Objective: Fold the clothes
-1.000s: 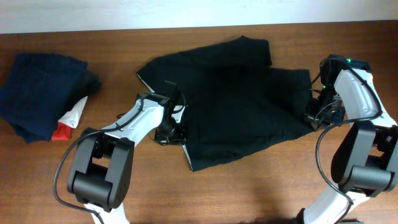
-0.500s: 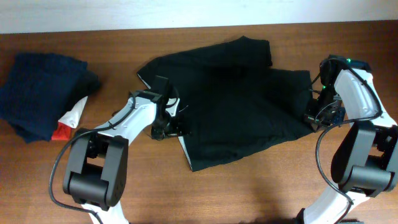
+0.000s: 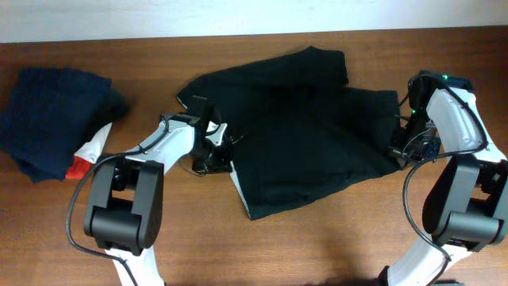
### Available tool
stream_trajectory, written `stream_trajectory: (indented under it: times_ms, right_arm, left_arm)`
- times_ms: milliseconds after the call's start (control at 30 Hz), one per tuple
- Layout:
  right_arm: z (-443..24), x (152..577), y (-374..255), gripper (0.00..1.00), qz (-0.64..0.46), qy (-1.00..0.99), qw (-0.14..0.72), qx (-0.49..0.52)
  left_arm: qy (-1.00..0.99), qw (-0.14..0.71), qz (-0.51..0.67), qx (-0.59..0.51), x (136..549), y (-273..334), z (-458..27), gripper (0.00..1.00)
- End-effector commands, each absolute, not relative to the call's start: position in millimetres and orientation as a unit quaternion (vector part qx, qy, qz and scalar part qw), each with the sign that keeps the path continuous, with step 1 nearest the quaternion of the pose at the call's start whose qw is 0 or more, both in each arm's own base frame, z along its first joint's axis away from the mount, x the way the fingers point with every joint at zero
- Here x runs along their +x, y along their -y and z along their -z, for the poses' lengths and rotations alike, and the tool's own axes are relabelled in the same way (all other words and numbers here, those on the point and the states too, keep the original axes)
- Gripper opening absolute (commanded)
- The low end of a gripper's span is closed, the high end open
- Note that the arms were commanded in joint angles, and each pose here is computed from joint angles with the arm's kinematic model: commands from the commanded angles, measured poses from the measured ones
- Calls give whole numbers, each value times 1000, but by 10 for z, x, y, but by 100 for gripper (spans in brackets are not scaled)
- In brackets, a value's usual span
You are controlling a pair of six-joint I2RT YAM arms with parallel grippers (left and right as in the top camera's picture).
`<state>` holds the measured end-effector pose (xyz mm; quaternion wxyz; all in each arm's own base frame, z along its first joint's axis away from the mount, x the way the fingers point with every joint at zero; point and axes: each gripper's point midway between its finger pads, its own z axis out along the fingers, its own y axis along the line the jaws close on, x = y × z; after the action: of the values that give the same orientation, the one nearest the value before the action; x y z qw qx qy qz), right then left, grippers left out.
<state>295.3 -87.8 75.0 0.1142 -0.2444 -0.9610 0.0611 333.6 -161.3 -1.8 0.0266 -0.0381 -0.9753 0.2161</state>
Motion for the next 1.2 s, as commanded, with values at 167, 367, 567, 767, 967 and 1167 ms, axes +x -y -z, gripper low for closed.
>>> stream_trajectory:
  times_ms: [167, 367, 567, 767, 967, 1167]
  right_arm:
    - [-814, 2803, 515, 4, -30, 961, 159, -226]
    - [-900, 2575, 304, 4, -37, 961, 213, -172]
    - [-1011, 2379, 6, 4, -54, 959, 257, -102]
    - [-1107, 2310, -264, 52, -25, 964, 259, -61]
    - [-1168, 2437, -190, 99, -14, 974, 223, -48]
    - [-1142, 3432, -685, 90, 113, 993, 14, 40]
  left_arm:
    - [985, -61, -158, -14, 4165, 654, -639, 1]
    - [989, -44, -138, 9, 4105, 340, -733, 1]
    - [992, 8, -124, -4, 3840, 282, -712, 1]
    - [997, 71, -38, -9, 3539, -15, -689, 0]
    - [997, 61, -48, -10, 3588, 23, -712, 70]
    - [996, 50, -77, -16, 3647, 181, -771, 86]
